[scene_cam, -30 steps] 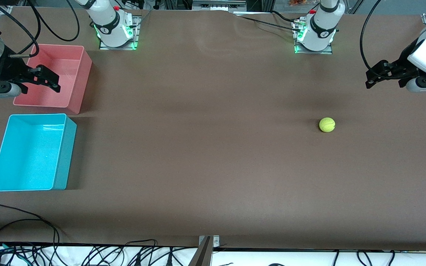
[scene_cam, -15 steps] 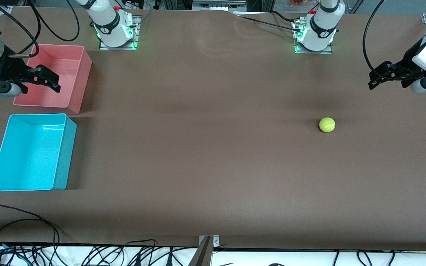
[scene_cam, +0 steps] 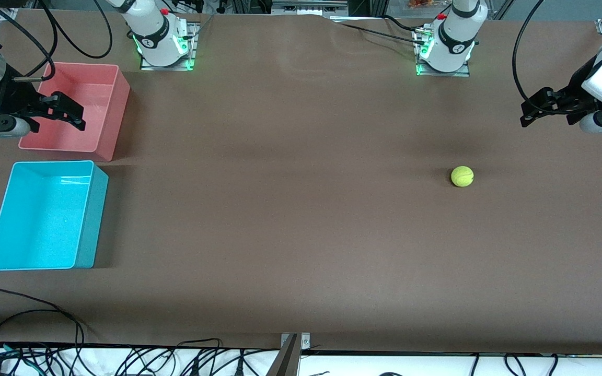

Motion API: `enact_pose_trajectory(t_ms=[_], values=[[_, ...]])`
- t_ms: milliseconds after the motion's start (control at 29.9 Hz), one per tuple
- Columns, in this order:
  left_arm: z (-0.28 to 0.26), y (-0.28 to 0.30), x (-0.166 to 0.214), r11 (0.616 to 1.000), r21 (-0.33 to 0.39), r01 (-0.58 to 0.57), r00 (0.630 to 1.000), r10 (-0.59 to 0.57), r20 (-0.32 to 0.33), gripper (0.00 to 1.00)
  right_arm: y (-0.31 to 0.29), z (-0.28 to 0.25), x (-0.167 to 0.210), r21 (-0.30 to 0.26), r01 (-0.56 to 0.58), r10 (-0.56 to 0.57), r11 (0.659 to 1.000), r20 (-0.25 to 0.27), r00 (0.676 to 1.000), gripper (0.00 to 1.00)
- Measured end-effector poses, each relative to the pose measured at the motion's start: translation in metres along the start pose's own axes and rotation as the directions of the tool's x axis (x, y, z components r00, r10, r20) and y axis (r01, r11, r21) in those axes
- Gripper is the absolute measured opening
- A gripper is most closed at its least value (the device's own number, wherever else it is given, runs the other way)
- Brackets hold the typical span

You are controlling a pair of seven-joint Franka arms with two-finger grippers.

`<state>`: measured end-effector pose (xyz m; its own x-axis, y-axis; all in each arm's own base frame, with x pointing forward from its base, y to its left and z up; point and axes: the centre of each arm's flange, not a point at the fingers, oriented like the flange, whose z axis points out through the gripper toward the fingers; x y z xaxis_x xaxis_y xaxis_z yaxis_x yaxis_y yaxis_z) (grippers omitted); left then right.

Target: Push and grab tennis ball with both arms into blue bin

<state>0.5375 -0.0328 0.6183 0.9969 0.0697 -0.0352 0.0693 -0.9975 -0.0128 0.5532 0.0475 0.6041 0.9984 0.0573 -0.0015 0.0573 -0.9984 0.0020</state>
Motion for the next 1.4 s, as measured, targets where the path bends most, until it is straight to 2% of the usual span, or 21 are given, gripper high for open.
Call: enact_pose_trajectory(t_ms=[1136,1203,1270,1303,1404], values=[[0.016,-0.013,0.01,1.0,0.002,0.025,0.999,-0.025,0.031,0.99,0.0,0.0,0.0,0.0,0.0,0.0,1.0,0.001,1.0,1.0],[0.018,-0.013,0.011,1.0,0.002,0.021,0.999,-0.021,0.034,0.94,0.0,0.0,0.0,0.0,0.0,0.0,1.0,0.001,1.0,1.0],[0.019,-0.014,0.011,1.0,0.001,0.01,0.999,-0.01,0.036,0.85,0.0,0.0,0.0,0.0,0.0,0.0,1.0,0.001,1.0,1.0],[0.02,-0.014,0.012,1.0,0.001,0.004,0.999,-0.004,0.037,0.74,0.0,0.0,0.0,0.0,0.0,0.0,1.0,0.001,1.0,1.0],[0.021,-0.017,0.012,1.0,0.0,-0.009,0.999,0.009,0.039,0.59,0.0,0.0,0.0,0.0,0.0,0.0,1.0,0.001,1.0,1.0]])
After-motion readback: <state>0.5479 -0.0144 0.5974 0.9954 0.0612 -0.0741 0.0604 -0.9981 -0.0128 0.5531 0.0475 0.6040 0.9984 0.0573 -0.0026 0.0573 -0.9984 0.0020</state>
